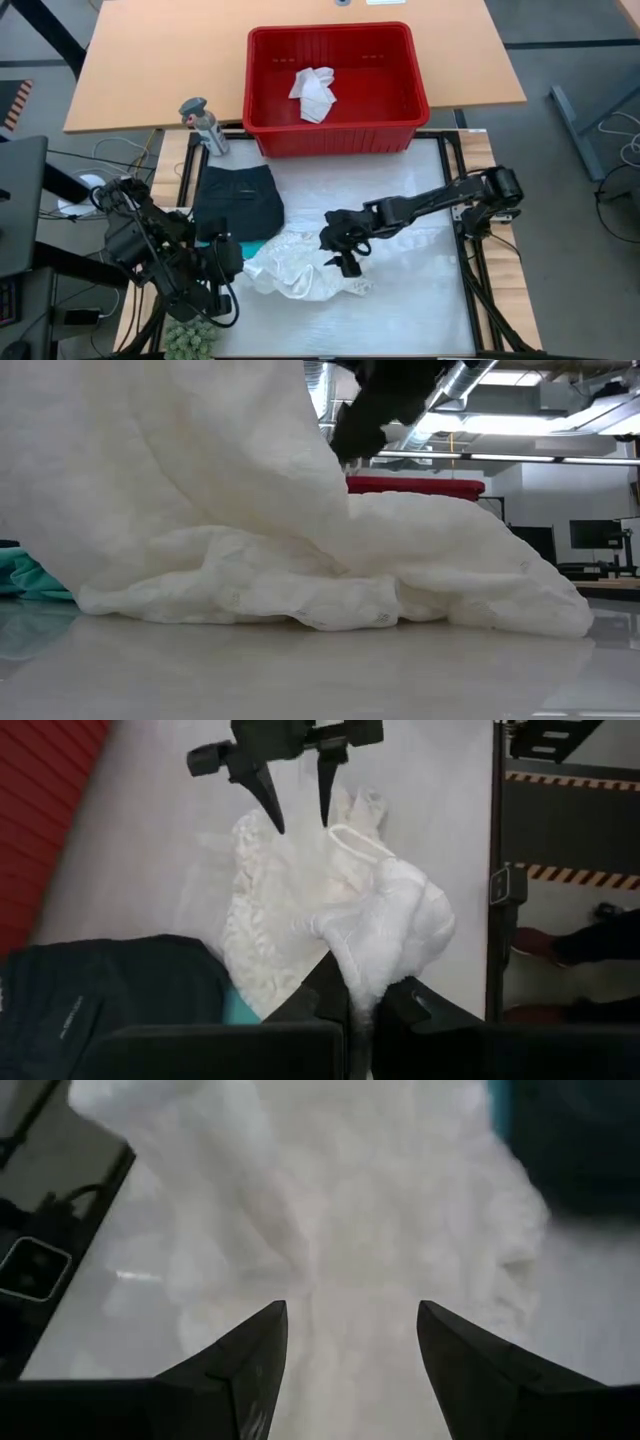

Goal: Fold laundry
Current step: Fold the white dress

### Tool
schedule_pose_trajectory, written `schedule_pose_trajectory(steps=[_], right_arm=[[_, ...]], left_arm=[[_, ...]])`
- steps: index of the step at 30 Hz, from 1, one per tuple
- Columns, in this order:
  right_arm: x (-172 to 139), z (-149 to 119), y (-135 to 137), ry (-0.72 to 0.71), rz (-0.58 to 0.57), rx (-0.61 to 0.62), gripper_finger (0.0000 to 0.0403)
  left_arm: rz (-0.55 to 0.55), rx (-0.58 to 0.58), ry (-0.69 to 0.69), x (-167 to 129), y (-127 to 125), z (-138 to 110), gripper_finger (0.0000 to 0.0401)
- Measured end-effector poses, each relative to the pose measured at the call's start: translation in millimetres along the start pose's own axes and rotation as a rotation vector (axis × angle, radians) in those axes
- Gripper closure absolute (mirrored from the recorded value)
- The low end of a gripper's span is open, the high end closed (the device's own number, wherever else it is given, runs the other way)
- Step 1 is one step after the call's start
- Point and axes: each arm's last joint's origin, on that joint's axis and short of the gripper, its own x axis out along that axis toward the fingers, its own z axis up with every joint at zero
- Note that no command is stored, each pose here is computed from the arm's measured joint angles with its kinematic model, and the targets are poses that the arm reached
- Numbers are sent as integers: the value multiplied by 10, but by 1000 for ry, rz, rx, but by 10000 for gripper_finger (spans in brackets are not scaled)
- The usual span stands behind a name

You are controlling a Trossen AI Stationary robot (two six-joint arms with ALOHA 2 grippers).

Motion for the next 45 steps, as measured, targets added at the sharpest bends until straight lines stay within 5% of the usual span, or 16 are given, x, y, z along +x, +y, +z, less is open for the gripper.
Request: schedule_pose_trajectory(steps=[5, 26, 32, 37, 45], right_arm=[[182, -52, -50, 18, 122, 7, 154], [534, -73, 99, -51, 258, -37, 157], [584, -122, 81, -16, 290, 10, 235], [390, -77, 86, 2, 194, 22, 369], [-579, 176, 131, 18, -135, 19, 378]], left_arm=[[-12, -18, 13, -1, -4, -4, 401], [-15, -26, 15, -2, -4, -3, 401], [-16, -28, 15, -2, -4, -3, 401], [-12, -15, 11, -2, -3, -3, 401], [49, -48, -41, 24, 132, 124, 401]])
